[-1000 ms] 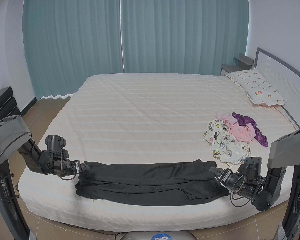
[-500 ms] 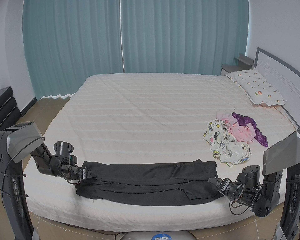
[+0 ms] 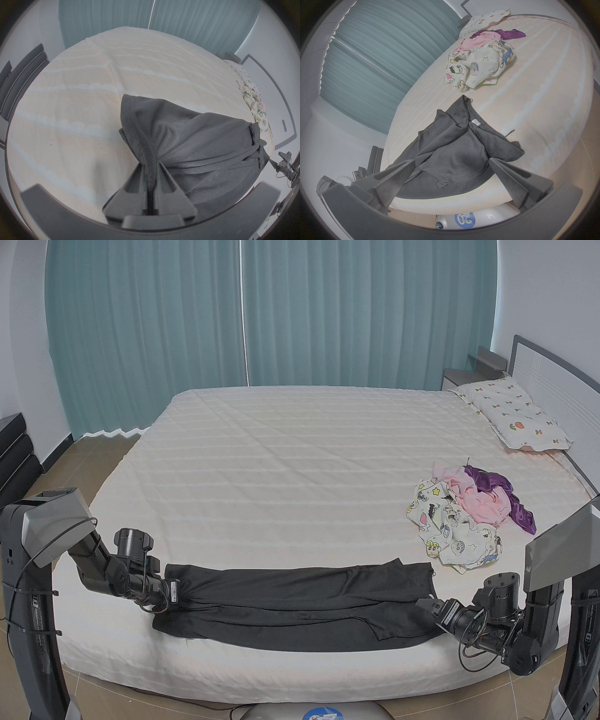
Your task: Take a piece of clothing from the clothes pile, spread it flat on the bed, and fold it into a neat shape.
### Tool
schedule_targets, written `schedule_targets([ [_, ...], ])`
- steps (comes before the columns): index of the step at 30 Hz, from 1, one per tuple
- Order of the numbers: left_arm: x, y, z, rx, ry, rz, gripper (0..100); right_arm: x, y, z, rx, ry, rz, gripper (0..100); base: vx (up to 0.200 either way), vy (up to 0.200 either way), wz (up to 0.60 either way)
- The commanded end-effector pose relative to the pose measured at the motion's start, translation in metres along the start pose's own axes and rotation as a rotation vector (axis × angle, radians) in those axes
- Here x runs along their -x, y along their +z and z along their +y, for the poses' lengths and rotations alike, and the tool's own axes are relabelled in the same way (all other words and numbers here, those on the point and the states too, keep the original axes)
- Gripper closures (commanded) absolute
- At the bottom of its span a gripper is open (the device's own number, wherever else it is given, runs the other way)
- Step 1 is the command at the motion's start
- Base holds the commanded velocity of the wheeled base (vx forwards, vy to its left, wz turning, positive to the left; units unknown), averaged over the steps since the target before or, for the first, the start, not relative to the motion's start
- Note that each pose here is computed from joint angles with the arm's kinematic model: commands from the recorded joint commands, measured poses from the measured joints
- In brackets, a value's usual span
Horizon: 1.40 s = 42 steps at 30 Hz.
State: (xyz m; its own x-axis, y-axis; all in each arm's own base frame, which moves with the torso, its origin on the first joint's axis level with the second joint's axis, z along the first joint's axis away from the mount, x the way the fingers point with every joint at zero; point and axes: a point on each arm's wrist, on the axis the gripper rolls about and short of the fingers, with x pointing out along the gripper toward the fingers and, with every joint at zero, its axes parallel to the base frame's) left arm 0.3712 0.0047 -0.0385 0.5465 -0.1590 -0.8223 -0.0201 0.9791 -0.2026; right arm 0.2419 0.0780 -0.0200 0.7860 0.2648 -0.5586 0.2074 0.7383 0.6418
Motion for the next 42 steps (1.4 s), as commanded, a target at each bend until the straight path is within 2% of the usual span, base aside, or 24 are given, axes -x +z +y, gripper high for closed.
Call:
schedule_targets([
  [1,0.011,0.001,0.001,0.004,0.007,-0.012,100,0.001,-0.001,-0.001,0.0,-0.005,0.007,0,0.0,0.0,0.0],
  [8,0.029,0.012,0.008,0.017,0.027,-0.064,100,0.002,-0.002,-0.002,-0.002,-0.008,0.01,0,0.0,0.0,0.0],
  [17,0.039,0.018,0.024,0.052,0.075,-0.072,100,0.002,-0.002,-0.002,-0.003,-0.01,0.01,0,0.0,0.0,0.0],
  [28,0.043,0.015,0.019,0.053,0.077,-0.066,100,0.002,-0.001,-0.003,-0.006,-0.005,0.017,0,0.0,0.0,0.0],
  [34,0.043,0.014,0.02,0.055,0.085,-0.053,100,0.002,0.0,-0.003,-0.006,-0.003,0.014,0,-0.2,0.0,0.0],
  [42,0.043,0.019,0.019,0.077,0.084,-0.074,100,0.001,0.0,-0.002,-0.006,0.0,0.011,0,0.0,0.0,0.0],
])
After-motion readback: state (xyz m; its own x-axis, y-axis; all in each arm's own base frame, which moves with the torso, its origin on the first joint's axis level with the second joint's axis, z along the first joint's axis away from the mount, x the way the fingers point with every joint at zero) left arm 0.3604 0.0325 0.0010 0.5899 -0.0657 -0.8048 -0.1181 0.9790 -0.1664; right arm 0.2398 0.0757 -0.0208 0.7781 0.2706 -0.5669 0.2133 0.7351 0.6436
